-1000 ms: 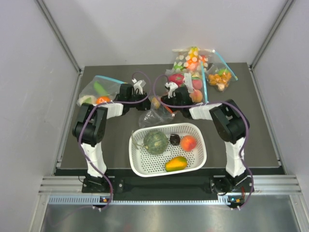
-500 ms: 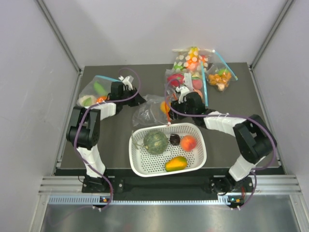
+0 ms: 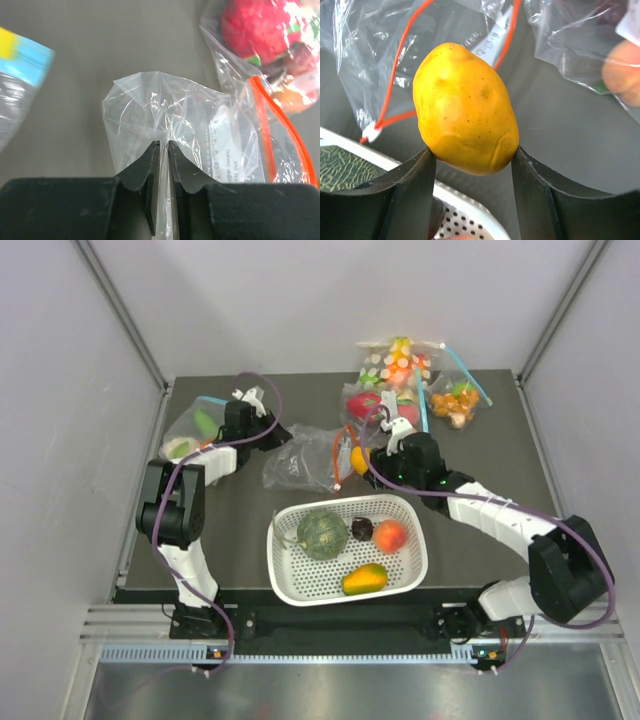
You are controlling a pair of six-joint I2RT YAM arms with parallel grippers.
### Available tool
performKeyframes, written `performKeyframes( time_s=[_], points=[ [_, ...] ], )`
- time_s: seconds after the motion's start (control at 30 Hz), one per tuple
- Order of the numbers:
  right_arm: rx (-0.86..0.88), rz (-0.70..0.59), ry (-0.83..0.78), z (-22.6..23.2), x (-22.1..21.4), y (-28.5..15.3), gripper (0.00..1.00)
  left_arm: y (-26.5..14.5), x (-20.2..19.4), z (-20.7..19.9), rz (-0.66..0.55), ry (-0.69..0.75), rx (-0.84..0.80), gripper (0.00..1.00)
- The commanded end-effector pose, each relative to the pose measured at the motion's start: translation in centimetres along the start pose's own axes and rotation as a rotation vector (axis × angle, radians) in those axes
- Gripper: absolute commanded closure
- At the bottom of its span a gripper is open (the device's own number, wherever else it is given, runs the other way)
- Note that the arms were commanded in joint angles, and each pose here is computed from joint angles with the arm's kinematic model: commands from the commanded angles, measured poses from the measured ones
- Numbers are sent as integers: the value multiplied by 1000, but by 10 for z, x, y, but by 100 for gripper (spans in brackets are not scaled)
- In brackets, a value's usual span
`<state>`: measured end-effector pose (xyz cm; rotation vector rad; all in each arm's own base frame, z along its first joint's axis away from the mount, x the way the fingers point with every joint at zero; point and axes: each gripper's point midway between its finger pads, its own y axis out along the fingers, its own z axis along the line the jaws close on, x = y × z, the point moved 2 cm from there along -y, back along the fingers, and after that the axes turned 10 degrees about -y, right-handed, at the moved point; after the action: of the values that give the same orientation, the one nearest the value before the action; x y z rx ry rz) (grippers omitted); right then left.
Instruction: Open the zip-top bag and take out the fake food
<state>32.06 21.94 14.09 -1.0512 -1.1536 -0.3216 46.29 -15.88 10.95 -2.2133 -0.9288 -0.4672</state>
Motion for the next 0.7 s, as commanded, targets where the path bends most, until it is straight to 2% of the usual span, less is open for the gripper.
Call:
performKeyframes(
  time_s=[0.0, 0.2, 0.37, 0.67],
  points=[
    [-29, -48, -33, -3, 18, -25, 87, -3, 35, -1, -124, 0, 59, 83],
    [68, -74, -69, 18, 28, -60, 87, -10, 63, 4, -239, -9, 135, 83],
    [245, -50, -91, 56, 15, -98, 86, -16, 76, -4, -286, 5, 138, 83],
    [463, 135, -107, 103, -40, -139, 82, -18, 75, -5, -280, 7, 129, 82]
  ],
)
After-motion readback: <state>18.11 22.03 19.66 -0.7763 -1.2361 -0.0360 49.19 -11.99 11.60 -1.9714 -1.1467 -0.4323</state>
